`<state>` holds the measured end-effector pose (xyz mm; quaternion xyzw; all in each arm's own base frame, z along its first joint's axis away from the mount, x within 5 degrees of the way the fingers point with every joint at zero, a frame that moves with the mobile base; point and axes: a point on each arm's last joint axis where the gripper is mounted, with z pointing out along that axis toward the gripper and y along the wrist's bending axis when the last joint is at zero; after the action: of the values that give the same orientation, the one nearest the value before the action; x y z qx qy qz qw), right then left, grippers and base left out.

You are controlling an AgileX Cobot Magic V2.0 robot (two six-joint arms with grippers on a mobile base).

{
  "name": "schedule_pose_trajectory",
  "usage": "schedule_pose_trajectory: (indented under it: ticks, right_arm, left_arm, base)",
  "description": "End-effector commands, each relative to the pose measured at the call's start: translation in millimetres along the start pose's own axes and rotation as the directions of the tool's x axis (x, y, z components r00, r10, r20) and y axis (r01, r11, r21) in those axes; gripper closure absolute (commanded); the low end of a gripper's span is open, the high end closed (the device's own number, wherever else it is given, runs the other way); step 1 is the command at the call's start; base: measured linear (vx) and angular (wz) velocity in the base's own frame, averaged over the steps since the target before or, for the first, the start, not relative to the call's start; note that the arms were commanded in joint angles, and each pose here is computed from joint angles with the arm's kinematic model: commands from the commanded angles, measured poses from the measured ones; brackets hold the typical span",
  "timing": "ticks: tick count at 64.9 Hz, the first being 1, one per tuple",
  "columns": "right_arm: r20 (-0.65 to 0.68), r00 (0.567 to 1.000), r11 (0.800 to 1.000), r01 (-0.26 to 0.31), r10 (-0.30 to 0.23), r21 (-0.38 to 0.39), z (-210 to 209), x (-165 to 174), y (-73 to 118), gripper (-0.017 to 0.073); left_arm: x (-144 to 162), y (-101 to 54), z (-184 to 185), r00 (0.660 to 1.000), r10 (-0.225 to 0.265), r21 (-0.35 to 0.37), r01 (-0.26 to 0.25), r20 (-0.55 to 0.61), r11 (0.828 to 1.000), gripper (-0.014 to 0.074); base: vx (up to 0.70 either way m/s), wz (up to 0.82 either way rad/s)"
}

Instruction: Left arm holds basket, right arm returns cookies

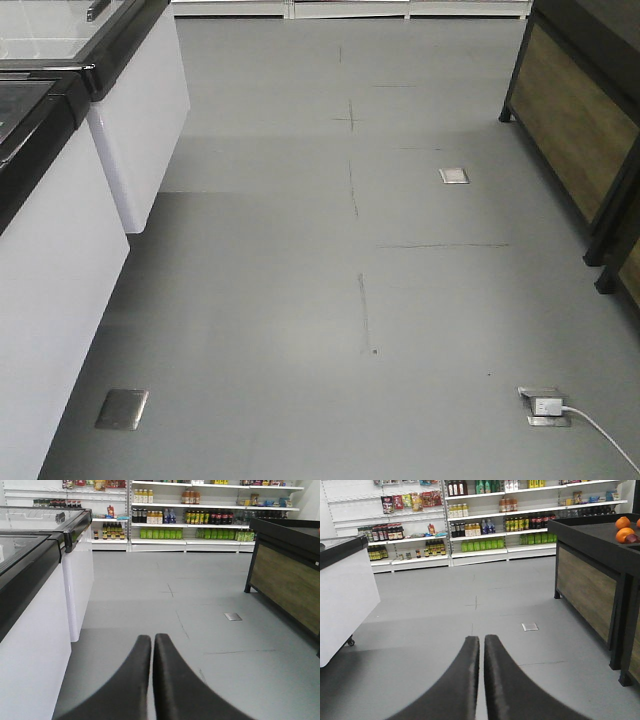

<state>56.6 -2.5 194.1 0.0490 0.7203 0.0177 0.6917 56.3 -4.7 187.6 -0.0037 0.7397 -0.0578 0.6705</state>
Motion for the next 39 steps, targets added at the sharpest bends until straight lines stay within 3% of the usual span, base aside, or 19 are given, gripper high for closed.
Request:
schedule_pose_trajectory:
  ticks: [1,39]
  right_arm:
    - [0.065,0.998,1.0,0.015,-0.015,0.0,-0.2,-1.0,-0.1,0.0565]
    - [0.065,0.998,1.0,0.015,-0.015,0.0,-0.2,-1.0,-0.1,0.0565]
  left_arm:
    - [-18.3,-1.5,-3.6,0.992,-0.003,0.009,0.002,0.123,1.0,0.0599]
    - [-18.3,-1.5,-3.6,0.992,-0.003,0.009,0.002,0.123,1.0,0.0599]
  base:
    - [0.0,0.0]
    - [0.0,0.0]
